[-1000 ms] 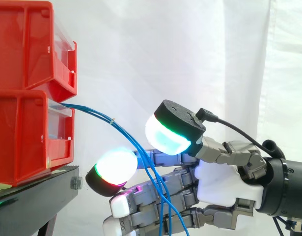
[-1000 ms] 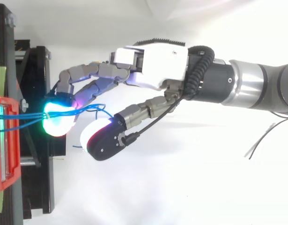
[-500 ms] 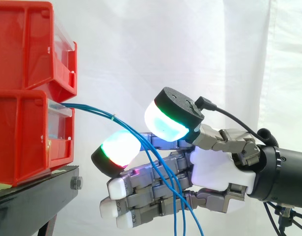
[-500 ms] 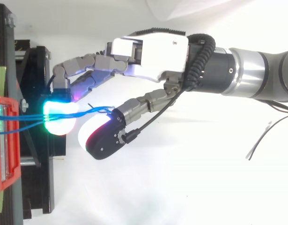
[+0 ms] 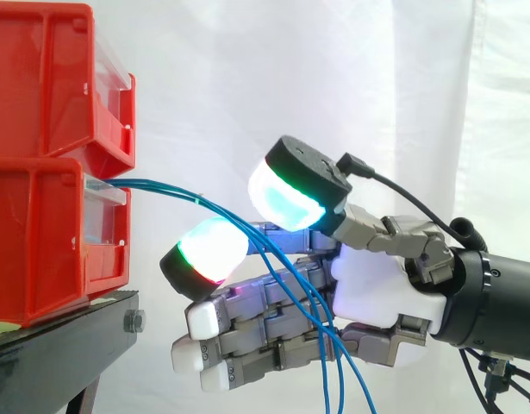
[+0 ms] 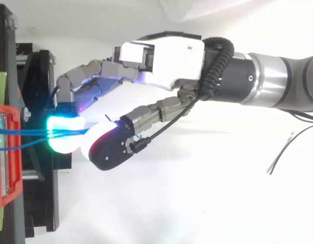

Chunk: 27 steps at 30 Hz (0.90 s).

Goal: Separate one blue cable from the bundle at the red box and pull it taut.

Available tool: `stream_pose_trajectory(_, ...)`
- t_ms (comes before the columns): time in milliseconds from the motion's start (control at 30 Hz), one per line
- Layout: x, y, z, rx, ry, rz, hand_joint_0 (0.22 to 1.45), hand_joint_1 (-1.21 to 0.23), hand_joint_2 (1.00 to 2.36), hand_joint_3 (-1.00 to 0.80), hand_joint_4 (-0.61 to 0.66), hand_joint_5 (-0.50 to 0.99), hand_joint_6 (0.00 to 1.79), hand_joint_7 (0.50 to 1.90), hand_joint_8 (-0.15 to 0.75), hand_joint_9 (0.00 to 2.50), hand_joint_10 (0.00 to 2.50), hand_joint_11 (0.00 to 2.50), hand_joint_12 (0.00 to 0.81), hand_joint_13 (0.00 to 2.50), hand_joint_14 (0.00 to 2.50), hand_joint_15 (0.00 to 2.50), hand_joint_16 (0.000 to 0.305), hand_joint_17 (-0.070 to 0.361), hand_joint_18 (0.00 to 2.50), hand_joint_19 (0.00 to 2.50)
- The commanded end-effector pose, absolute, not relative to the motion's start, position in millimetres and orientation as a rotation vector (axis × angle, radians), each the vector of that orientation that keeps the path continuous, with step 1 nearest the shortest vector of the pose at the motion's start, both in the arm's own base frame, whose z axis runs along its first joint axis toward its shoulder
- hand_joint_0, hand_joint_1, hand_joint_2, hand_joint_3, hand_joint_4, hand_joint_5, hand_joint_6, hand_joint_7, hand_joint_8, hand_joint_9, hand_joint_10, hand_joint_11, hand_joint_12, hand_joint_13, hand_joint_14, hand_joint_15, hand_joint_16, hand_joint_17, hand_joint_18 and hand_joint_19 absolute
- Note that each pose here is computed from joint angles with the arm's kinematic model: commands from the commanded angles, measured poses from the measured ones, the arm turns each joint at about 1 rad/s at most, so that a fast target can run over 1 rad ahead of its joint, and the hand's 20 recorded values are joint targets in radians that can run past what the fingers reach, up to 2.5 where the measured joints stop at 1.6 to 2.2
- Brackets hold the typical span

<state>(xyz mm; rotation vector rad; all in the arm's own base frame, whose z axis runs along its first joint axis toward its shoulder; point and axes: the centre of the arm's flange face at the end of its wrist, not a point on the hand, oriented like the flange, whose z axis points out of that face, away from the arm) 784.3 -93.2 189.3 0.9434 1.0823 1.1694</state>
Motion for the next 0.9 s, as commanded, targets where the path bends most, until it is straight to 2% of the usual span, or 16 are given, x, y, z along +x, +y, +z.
stream_pose_trajectory(0, 784.4, -92.0, 189.3, 0.944, 1.085, 1.169, 0.58, -0.48, 1.00, -0.47, 0.22, -0.15, 0.68, 1.07, 0.343, 0.70, 0.01, 0.63, 0.356, 0.64, 0.01, 0.34, 0.039, 0.088, 0.48, 0.40)
stream_pose_trajectory(67, 784.4, -92.0, 189.3, 0.944, 1.085, 1.169, 0.60, -0.41, 1.00, -0.48, 0.21, -0.15, 0.69, 1.06, 0.344, 0.72, 0.02, 0.62, 0.357, 0.65, 0.01, 0.34, 0.039, 0.088, 0.49, 0.41)
stream_pose_trajectory(200, 786.0, -93.1, 192.5, 0.941, 1.080, 1.170, 0.61, -0.41, 1.01, -0.42, 0.20, -0.14, 0.69, 1.07, 0.344, 0.75, 0.02, 0.63, 0.359, 0.67, 0.01, 0.36, 0.039, 0.087, 0.50, 0.41)
stream_pose_trajectory(400, 788.1, -94.1, 196.7, 0.942, 1.079, 1.168, 0.62, -0.56, 1.01, -0.28, 0.21, -0.14, 0.70, 1.07, 0.345, 0.76, 0.02, 0.65, 0.360, 0.67, 0.01, 0.37, 0.039, 0.087, 0.50, 0.40)
stream_pose_trajectory(733, 790.3, -91.5, 198.9, 0.946, 1.081, 1.158, 0.63, -0.69, 1.01, -0.12, 0.24, -0.16, 0.74, 0.98, 0.364, 0.77, 0.02, 0.69, 0.383, 0.70, 0.01, 0.35, 0.043, 0.096, 0.55, 0.38)
stream_pose_trajectory(867, 790.8, -90.4, 199.6, 0.945, 1.079, 1.159, 0.64, -0.74, 1.01, -0.12, 0.23, -0.18, 0.78, 0.95, 0.364, 0.79, 0.02, 0.72, 0.382, 0.71, 0.01, 0.36, 0.043, 0.096, 0.57, 0.37)
